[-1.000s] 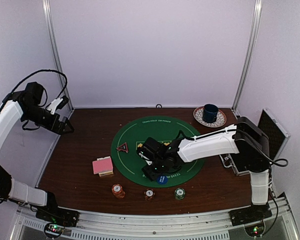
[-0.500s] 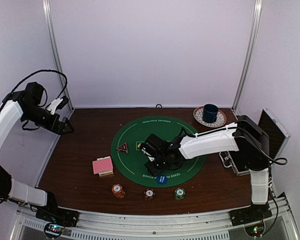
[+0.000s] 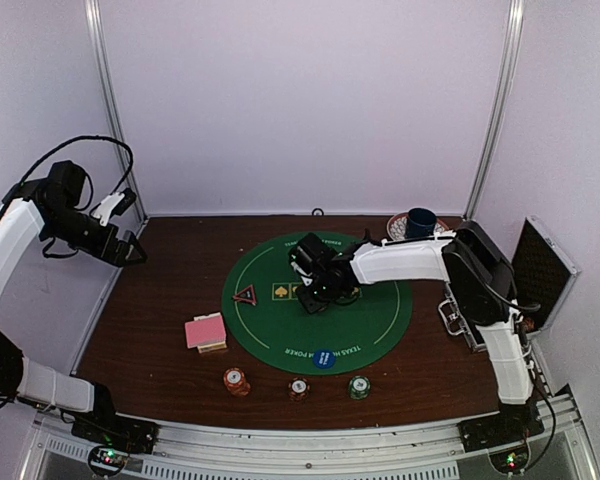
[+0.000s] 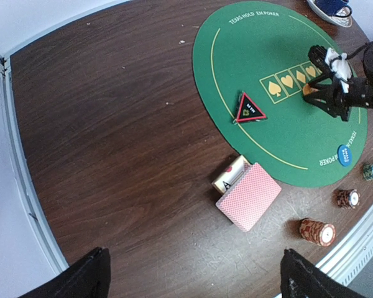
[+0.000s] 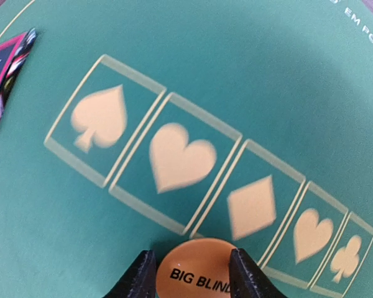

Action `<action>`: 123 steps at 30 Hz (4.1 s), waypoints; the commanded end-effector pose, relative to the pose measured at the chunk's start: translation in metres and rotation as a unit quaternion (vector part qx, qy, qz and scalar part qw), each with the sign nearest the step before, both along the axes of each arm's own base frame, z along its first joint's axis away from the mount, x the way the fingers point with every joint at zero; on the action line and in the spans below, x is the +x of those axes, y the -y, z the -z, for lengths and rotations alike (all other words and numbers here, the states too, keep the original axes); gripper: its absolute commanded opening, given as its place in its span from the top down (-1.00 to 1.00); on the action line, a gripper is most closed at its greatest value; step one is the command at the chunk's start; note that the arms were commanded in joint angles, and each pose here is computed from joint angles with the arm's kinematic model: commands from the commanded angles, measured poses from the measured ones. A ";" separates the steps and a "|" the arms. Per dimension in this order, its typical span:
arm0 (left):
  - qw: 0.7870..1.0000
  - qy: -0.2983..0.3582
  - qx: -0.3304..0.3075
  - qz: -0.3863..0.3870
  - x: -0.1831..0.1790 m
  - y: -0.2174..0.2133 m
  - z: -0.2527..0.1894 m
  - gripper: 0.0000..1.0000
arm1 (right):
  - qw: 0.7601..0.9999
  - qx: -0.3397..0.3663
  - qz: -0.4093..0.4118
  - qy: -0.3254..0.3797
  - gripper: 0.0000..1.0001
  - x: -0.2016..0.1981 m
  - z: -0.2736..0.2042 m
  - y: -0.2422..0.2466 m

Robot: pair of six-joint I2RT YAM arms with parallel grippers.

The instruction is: Distribute texas hold em gaming equipment

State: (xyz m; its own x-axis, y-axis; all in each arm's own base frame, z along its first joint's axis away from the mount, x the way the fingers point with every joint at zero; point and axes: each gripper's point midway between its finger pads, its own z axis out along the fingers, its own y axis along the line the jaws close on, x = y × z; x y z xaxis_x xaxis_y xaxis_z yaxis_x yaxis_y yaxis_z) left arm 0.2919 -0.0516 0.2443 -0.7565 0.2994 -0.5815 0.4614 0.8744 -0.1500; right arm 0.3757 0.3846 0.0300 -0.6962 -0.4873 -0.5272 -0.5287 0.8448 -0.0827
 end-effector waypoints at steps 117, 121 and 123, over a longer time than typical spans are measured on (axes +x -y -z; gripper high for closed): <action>0.999 0.018 -0.011 0.026 -0.005 0.007 -0.015 -0.95 | 0.997 0.062 -0.016 -0.053 -0.55 -0.021 -0.046 0.004; 0.999 0.019 -0.011 0.025 -0.006 0.007 -0.016 -0.95 | 0.995 0.035 -0.055 -0.080 -0.53 -0.084 -0.034 0.007; 0.999 0.020 -0.010 0.025 -0.007 0.007 -0.016 -0.95 | 0.993 0.024 -0.074 -0.088 -0.51 -0.108 -0.031 0.007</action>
